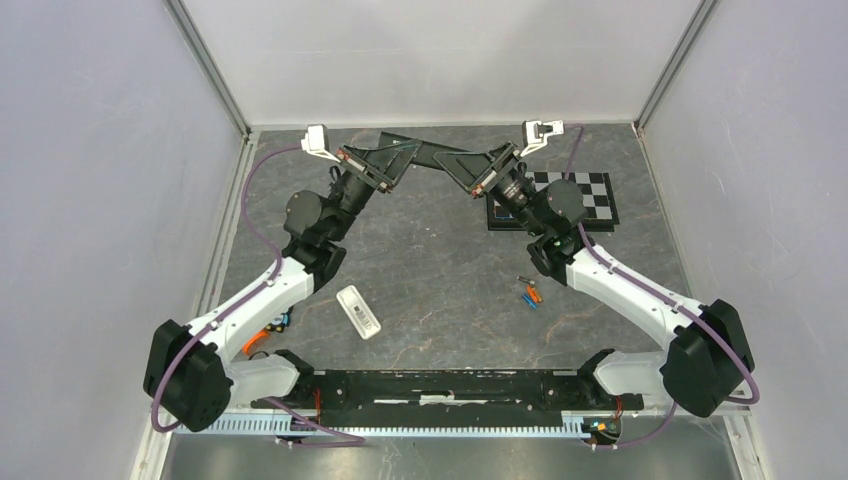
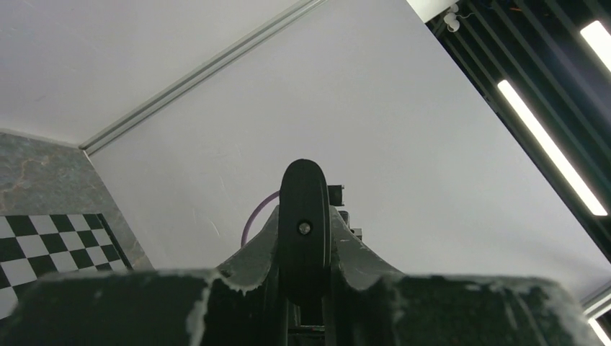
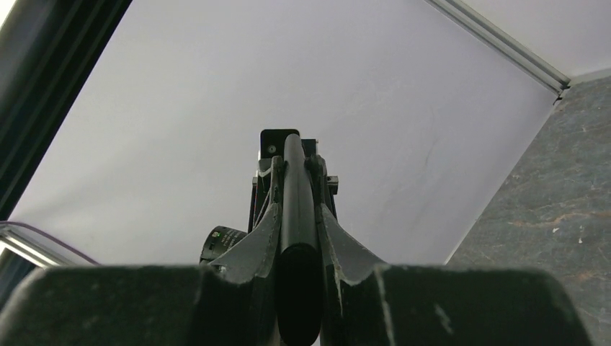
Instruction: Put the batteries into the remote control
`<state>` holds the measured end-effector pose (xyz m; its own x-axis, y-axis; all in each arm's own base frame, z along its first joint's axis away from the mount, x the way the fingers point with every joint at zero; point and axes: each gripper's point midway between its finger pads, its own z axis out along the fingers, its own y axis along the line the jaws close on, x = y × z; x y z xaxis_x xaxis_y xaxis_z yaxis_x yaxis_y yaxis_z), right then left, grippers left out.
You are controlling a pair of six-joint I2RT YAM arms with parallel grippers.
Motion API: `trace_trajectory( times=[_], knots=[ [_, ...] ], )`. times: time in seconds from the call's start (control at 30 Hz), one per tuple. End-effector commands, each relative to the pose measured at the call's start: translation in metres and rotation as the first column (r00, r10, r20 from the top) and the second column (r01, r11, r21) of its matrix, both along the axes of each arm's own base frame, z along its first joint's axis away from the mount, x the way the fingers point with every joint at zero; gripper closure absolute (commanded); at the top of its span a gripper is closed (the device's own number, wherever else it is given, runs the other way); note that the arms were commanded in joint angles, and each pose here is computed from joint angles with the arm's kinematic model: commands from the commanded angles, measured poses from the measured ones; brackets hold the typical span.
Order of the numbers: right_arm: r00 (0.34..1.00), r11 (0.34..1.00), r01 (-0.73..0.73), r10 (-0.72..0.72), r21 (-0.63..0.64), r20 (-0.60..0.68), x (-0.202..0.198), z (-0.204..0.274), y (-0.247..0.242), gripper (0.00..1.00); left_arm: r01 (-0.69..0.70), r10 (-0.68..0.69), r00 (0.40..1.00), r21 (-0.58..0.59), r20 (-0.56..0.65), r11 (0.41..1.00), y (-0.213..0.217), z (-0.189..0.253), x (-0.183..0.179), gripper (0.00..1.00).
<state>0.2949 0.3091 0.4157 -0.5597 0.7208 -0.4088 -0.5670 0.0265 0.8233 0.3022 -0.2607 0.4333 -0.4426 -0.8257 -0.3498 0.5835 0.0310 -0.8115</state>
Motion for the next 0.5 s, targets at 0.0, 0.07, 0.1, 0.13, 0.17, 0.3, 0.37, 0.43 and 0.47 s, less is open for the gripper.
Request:
trace_trajectory(
  times=[0.0,0.07,0.1,0.13,0.17,0.3,0.37,0.43,0.47],
  knots=[
    [0.999,0.995,0.03,-0.034,-0.096,-0.04,0.011,-0.03,-0.001,0.94,-0.017,0.017,0.998,-0.004,0.062,1.0,0.008,0.028,-0.011,0.98],
    [0.998,0.999,-0.007,0.003,-0.053,-0.066,0.009,-0.038,-0.006,0.88,-0.036,0.034,0.999,0.057,0.036,0.998,0.011,0.031,-0.013,0.98],
    [0.997,0.998,-0.013,0.009,-0.057,-0.081,0.012,-0.045,-0.01,0.86,-0.047,0.044,0.998,0.074,0.044,0.996,0.015,0.038,-0.015,0.98],
    [0.995,0.997,-0.006,-0.001,-0.075,-0.1,0.016,-0.053,-0.015,0.85,-0.058,0.053,0.997,0.084,0.057,0.995,0.019,0.046,-0.019,0.98],
    [0.993,0.995,0.006,-0.019,-0.101,-0.121,0.02,-0.061,-0.02,0.85,-0.066,0.06,0.996,0.083,0.067,0.994,0.024,0.051,-0.021,0.98],
    [0.992,0.989,0.012,-0.031,-0.149,-0.125,0.023,-0.076,-0.029,0.86,-0.064,0.062,0.996,0.032,0.059,0.997,0.037,0.062,-0.024,0.98],
    [0.993,0.987,-0.002,-0.017,-0.159,-0.118,0.023,-0.081,-0.03,0.87,-0.035,0.035,0.999,-0.006,0.041,0.999,0.039,0.063,-0.024,0.98],
    [0.994,0.987,-0.007,-0.011,-0.161,-0.111,0.021,-0.083,-0.034,0.87,-0.011,0.013,0.999,-0.06,0.037,0.998,0.044,0.065,-0.025,0.98],
    [0.994,0.987,-0.007,-0.01,-0.162,-0.108,0.021,-0.085,-0.036,0.87,-0.004,0.007,0.999,-0.084,0.033,0.996,0.047,0.065,-0.024,0.98]
  ],
)
